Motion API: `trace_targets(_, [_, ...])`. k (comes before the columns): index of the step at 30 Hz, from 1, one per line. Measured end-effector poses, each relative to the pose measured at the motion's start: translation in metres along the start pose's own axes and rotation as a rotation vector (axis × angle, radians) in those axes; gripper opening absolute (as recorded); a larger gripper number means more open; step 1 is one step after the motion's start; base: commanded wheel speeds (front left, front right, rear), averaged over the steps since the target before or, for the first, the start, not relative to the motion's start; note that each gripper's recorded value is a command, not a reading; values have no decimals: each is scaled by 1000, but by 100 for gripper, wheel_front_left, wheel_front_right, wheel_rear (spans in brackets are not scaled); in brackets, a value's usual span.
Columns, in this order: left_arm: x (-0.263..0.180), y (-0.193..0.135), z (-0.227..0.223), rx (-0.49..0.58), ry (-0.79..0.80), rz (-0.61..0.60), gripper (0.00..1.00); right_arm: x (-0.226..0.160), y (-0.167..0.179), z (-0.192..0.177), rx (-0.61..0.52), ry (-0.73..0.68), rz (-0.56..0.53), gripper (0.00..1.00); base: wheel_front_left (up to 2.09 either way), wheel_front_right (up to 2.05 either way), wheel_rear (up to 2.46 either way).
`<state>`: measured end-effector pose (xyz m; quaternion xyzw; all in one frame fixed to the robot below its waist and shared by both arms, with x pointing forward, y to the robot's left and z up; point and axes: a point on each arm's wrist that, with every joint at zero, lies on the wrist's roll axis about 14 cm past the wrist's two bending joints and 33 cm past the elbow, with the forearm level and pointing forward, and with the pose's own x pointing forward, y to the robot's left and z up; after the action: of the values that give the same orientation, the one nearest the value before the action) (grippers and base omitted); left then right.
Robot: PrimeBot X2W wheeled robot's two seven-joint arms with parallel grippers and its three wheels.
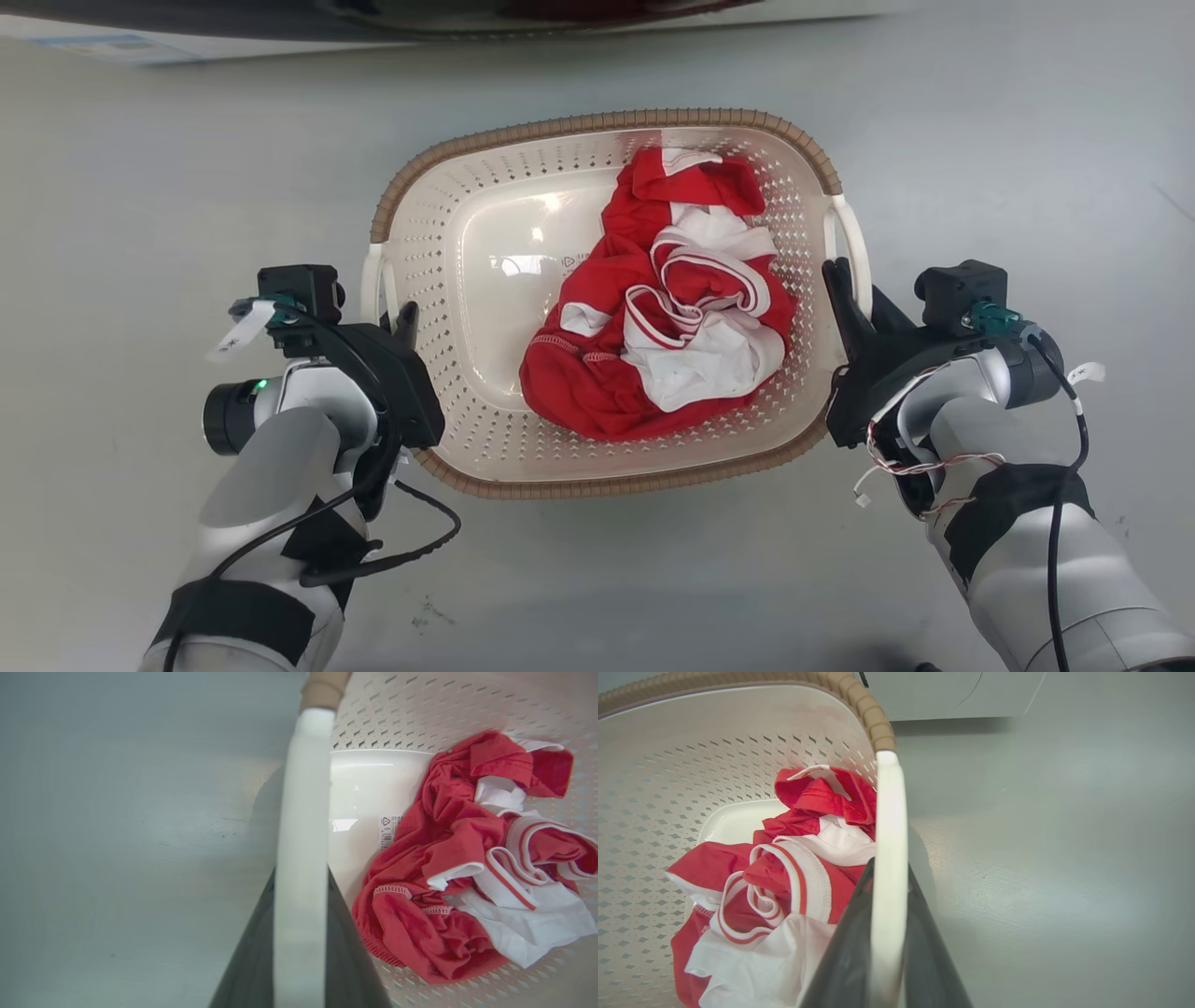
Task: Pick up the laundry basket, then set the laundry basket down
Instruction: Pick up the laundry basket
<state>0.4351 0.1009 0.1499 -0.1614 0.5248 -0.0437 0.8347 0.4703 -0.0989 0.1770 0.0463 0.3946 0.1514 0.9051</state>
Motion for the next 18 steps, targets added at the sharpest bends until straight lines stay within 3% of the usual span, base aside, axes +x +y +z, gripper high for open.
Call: trace_targets(18, [-52,-22,21,-29,9,-26,0,-43,10,34,-20,2,-15,0,0,0,0])
